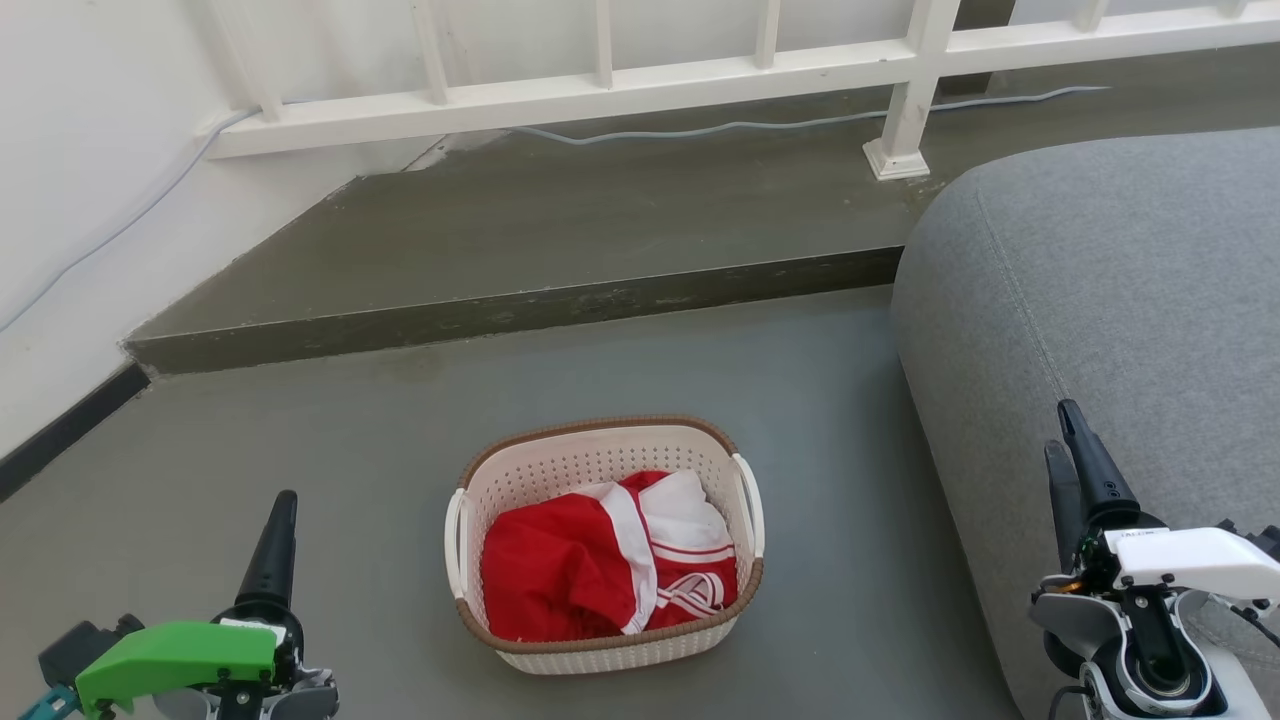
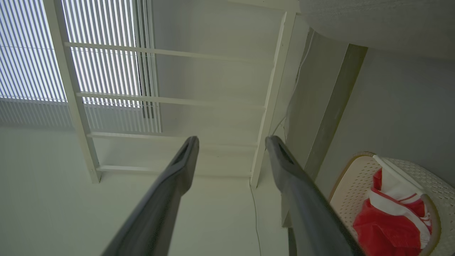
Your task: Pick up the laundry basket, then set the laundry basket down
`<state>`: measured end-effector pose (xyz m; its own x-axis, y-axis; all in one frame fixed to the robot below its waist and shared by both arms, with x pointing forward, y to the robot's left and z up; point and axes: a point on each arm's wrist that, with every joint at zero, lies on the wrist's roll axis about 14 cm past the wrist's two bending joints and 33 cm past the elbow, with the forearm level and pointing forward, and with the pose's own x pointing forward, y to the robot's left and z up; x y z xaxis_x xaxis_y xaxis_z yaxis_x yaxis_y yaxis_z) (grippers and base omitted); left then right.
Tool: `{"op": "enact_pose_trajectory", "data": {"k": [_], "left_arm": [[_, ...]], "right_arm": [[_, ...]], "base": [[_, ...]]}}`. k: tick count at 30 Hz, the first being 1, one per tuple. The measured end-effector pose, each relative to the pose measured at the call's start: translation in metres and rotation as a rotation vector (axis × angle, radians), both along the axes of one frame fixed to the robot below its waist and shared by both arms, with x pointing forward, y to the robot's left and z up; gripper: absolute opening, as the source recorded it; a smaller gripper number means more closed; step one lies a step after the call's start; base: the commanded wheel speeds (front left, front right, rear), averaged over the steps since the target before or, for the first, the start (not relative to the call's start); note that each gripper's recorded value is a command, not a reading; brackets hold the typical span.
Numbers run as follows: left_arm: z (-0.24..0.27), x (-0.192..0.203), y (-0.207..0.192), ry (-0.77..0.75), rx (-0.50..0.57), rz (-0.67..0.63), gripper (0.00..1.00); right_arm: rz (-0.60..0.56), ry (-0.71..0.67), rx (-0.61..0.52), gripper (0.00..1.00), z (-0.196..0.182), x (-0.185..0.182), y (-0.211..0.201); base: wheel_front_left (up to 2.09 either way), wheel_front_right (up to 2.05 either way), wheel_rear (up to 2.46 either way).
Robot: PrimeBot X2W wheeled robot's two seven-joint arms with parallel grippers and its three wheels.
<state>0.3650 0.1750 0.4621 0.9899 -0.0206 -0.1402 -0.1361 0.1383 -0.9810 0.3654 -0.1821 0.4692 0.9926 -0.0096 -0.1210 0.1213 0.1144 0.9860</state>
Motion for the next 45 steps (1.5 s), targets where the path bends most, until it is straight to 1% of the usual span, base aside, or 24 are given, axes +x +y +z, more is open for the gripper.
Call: {"op": "enact_pose_trajectory", "data": {"k": [10, 14, 22, 25, 26, 29, 36, 45], "left_arm": [[0.005, 0.001, 0.0, -0.022, 0.167, -0.03, 1.0], [0.008, 0.002, 0.003, -0.033, 0.293, -0.052, 1.0], [0.013, 0.005, -0.001, -0.047, 0.42, -0.065, 1.0], [0.016, 0.007, -0.003, -0.058, 0.474, -0.072, 1.0], [0.018, 0.008, -0.006, -0.067, 0.505, -0.081, 1.0], [0.019, 0.008, -0.01, -0.075, 0.551, -0.096, 1.0], [0.025, 0.011, -0.014, -0.101, 0.667, -0.103, 1.0], [0.031, 0.012, -0.021, -0.134, 0.788, -0.112, 1.0]], "right_arm": [[0.043, -0.045, -0.132, 1.0, 0.014, 0.005, 0.008], [0.052, -0.062, -0.162, 1.0, 0.019, 0.007, 0.012], [0.065, -0.092, -0.266, 1.0, 0.026, 0.008, 0.015], [0.076, -0.102, -0.331, 1.0, 0.028, 0.009, 0.016], [0.08, -0.11, -0.373, 1.0, 0.03, 0.009, 0.015], [0.086, -0.123, -0.433, 1.0, 0.033, 0.011, 0.015], [0.09, -0.156, -0.537, 1.0, 0.04, 0.013, 0.018], [0.099, -0.196, -0.655, 1.0, 0.048, 0.014, 0.025]], "base": [[0.0, 0.0, 0.0], [0.0, 0.0, 0.0], [0.0, 0.0, 0.0], [0.0, 0.0, 0.0], [0.0, 0.0, 0.0], [0.0, 0.0, 0.0], [0.0, 0.0, 0.0], [0.0, 0.0, 0.0]]}}
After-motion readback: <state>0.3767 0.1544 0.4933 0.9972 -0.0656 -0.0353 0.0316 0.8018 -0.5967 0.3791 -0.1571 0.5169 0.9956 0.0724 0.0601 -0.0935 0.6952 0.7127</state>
